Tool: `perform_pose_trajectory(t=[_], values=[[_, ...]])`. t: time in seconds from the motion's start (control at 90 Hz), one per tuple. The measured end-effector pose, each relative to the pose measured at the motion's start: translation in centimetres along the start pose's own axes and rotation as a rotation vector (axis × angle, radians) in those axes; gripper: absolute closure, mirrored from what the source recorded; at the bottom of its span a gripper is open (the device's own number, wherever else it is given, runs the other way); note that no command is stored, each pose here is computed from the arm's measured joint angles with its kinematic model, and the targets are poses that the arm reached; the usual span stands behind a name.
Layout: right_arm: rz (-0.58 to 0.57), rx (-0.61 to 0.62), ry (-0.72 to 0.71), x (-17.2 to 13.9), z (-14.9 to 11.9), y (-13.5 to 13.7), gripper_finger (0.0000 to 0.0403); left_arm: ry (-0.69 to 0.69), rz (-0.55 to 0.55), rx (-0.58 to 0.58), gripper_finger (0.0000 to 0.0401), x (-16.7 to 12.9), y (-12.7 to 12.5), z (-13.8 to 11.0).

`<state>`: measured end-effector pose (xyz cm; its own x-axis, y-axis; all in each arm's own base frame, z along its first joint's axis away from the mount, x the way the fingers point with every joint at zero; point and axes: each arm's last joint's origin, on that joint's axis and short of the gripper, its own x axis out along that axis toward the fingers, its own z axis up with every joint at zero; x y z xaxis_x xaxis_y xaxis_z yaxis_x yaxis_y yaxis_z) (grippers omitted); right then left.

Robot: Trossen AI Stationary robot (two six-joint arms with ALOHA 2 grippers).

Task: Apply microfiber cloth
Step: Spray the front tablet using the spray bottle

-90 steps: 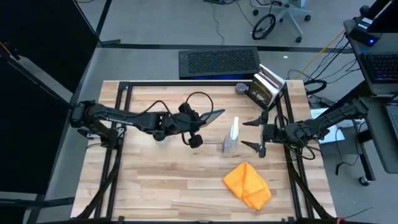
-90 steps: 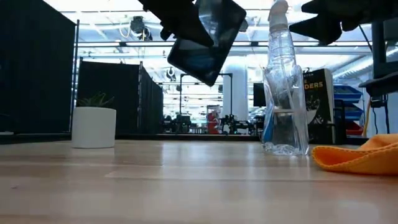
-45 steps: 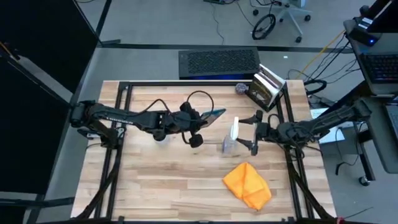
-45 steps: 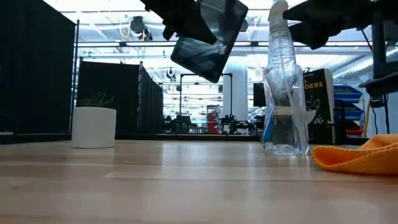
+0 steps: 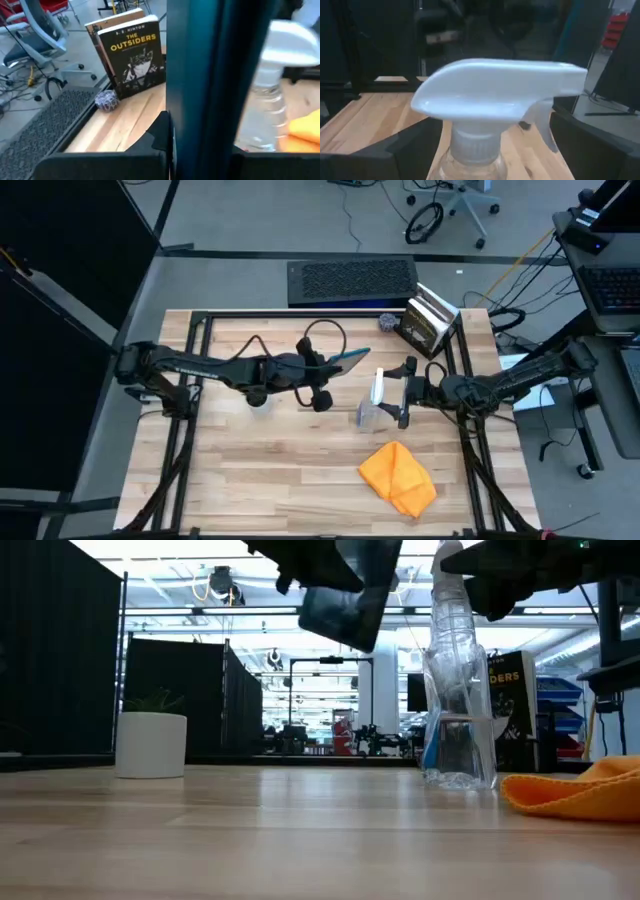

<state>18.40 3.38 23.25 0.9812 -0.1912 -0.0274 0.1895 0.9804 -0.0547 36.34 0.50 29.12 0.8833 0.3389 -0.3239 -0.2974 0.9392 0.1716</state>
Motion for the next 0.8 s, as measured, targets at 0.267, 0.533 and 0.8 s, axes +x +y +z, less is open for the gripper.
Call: perform_pose_trajectory(t=[0.267,0.533,0.8], values=[[-0.002,0.003,0.001,0.0,0.0,0.0,0.0051,-0.142,-0.089,-0.033,0.0395,4.2,2.7,-0.9],[0.026,0.013,-0.008,0.0,0.1,0.1,0.0051,-0.309,-0.263,-0.044,0.0395,7.9,4.3,-1.3],[0.055,0.018,-0.010,0.0,0.1,0.2,0.0051,-0.289,-0.388,-0.028,0.0395,12.6,3.3,-2.5]])
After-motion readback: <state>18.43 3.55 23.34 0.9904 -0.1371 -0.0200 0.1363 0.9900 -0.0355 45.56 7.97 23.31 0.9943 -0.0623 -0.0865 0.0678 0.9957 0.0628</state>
